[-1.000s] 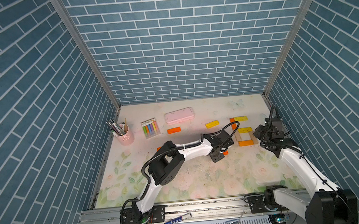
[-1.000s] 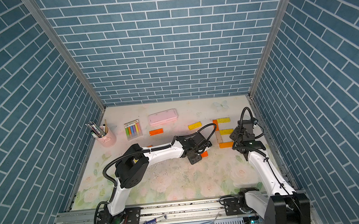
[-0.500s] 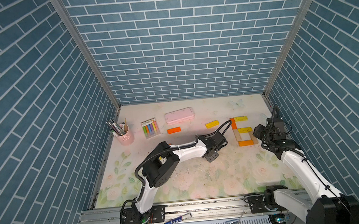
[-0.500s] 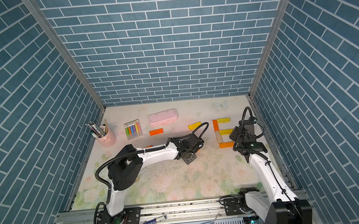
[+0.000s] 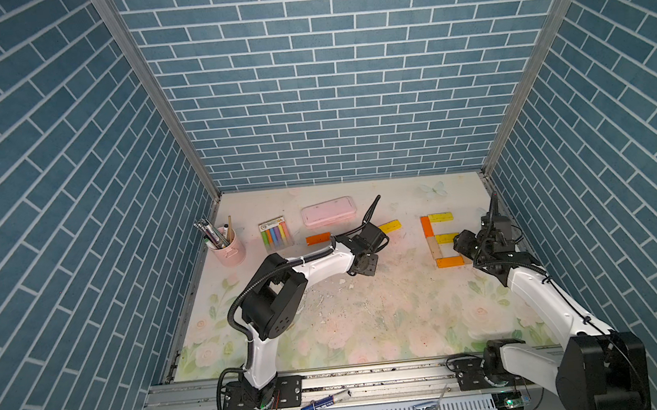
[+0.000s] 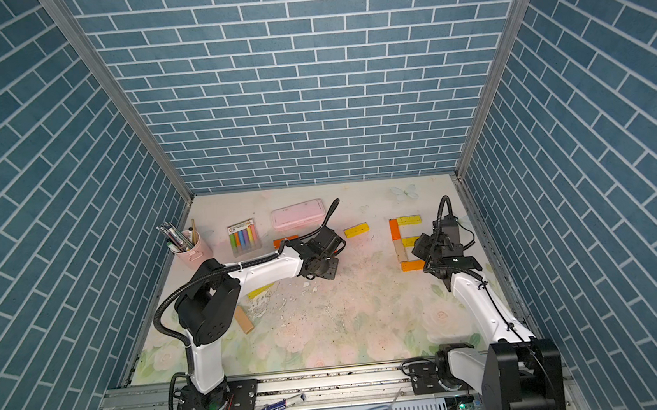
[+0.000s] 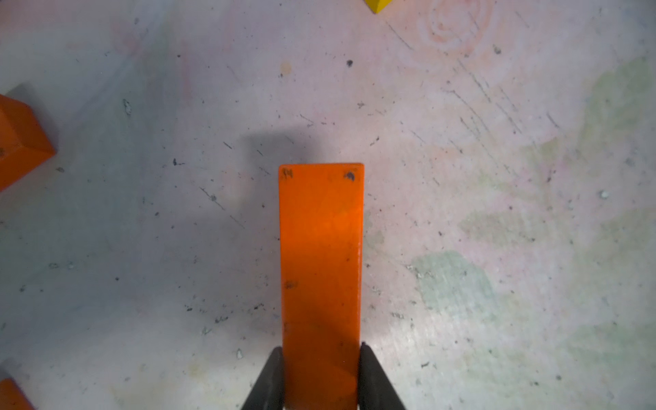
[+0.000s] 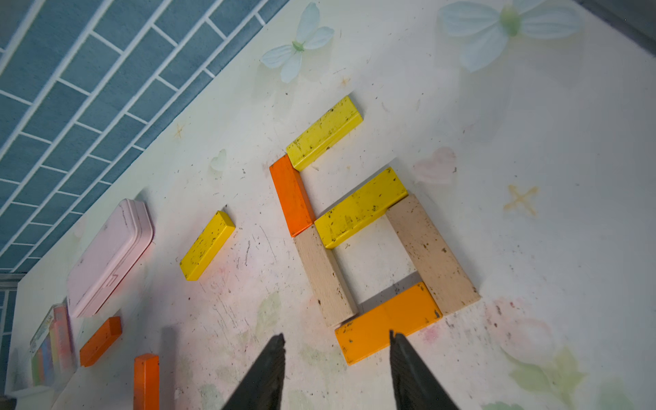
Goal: Assemble the number 6 with building blocks
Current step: Place the building block at the center of the board.
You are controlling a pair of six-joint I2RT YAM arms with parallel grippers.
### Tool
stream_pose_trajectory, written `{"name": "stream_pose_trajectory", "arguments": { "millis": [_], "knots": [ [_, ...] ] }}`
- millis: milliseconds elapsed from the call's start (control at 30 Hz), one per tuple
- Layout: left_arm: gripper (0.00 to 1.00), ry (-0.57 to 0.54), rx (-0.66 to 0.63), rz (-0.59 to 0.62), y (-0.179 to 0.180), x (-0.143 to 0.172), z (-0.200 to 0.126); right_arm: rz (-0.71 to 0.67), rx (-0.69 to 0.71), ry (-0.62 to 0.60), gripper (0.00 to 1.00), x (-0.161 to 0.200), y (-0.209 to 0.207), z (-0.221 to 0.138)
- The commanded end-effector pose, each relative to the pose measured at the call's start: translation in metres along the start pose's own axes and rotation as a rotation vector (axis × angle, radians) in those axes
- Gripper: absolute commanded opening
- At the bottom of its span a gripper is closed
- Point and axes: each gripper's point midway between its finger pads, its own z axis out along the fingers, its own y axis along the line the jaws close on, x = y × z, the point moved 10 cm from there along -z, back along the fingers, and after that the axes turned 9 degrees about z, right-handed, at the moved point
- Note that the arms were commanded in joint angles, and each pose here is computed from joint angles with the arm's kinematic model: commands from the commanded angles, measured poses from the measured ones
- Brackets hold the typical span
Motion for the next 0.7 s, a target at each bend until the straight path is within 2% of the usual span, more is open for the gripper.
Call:
{"name": "stream_pose_trajectory", "arguments": {
  "millis": [0,267,667],
  "knots": [
    [0.30,0.005,0.019,-0.138,-0.001,-0.013,0.007,-0.038,-0.066,0.038,0.49,-0.004,0.010,0.004],
    [0.33,0.041,0.006,-0.204,0.003,-0.035,0.017,-0.067,-0.105,0.099,0.48,0.000,0.016,0.011],
    [0.36,0.071,-0.015,-0.263,0.021,-0.043,0.037,-0.123,-0.162,0.164,0.47,0.005,0.027,0.012]
  ]
}}
